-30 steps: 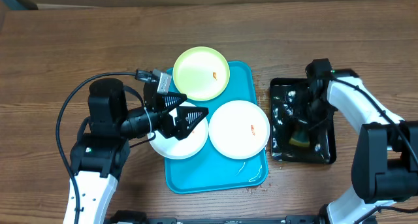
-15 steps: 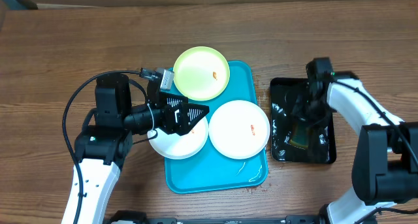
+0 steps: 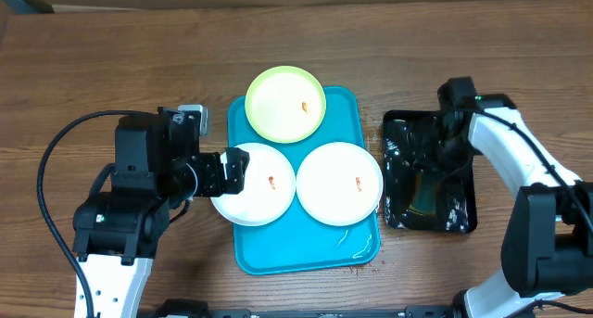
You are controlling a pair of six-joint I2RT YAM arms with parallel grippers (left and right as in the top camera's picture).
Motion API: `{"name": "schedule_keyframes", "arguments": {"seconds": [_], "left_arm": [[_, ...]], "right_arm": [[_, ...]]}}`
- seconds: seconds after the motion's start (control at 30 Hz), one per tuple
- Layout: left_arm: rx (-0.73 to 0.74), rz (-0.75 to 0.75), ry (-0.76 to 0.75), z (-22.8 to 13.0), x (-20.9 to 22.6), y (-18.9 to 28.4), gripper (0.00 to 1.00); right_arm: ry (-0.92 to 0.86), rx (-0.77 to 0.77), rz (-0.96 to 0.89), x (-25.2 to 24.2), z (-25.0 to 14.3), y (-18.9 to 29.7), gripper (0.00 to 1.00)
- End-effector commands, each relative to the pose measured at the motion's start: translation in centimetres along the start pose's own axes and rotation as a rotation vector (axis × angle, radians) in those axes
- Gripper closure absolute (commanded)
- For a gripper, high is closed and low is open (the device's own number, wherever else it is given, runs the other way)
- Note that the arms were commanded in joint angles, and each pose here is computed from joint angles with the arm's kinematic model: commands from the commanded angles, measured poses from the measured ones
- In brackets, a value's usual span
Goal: Clean dirty plates on tray and stack at the side
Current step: 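Grasp the green-and-yellow sponge in the water with the right gripper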
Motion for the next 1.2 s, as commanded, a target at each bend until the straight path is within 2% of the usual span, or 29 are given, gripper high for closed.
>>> {"name": "schedule_keyframes", "arguments": {"seconds": [0.0,0.27,0.33,0.37,0.4,0.47,0.5,0.73,0.77,0.87,1.0,1.07,1.17], "left_arm": [[-0.001,0.050,-0.023,0.4,0.3,-0.1,0.00],[0.032,0.053,-0.016,0.5,0.5,-1.0,0.00],[0.040,0.054,-0.014,0.6,0.6,-1.3,0.00],[0.044,0.054,-0.013,0.6,0.6,-1.4,0.00],[0.050,0.055,-0.012,0.6,0.6,-1.5,0.00],[0.055,0.055,-0.011,0.6,0.7,-1.7,0.00],[0.058,0.055,-0.011,0.6,0.7,-1.8,0.00],[0.078,0.057,-0.006,0.6,0.8,-2.3,0.00],[0.080,0.057,-0.006,0.6,0.8,-2.3,0.00],[0.129,0.050,0.006,-0.1,0.8,-2.3,0.00],[0.136,0.026,0.008,-0.2,0.6,-2.3,0.00],[0.138,-0.001,0.010,-0.2,0.4,-2.3,0.00],[0.139,-0.016,0.012,-0.2,0.3,-2.3,0.00]], "right_arm": [[-0.016,0.038,-0.005,-0.1,-0.8,0.8,0.45],[-0.124,0.105,-0.052,-1.1,-3.4,-3.7,0.50],[-0.155,0.112,-0.059,-1.5,-3.9,-4.7,0.56],[-0.169,0.113,-0.060,-1.7,-4.1,-5.3,0.63],[-0.182,0.105,-0.057,-1.9,-4.3,-6.0,0.76],[-0.187,0.078,-0.048,-2.0,-4.3,-6.7,0.94],[-0.182,0.055,-0.033,-2.0,-4.0,-7.0,0.96],[-0.078,-0.043,0.029,-0.1,-1.3,-3.7,0.96],[-0.060,-0.048,0.031,0.2,-1.1,-3.1,0.93],[-0.033,-0.052,0.015,0.6,-0.7,-0.9,0.67],[-0.042,-0.035,-0.028,0.3,-0.9,-0.1,0.51],[-0.045,-0.010,-0.042,0.1,-1.3,-0.3,0.52],[-0.102,0.023,-0.057,-0.3,-2.0,-1.2,0.78]]}}
Point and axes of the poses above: each gripper's point midway between its finger pads, its own y axis back along the fingers, its own x axis along the line the jaws close on, z = x × y, the point moved 10 cm from there along y, back along the fingers, and after that the axes turned 4 degrees about -y, right-handed, at the moved point
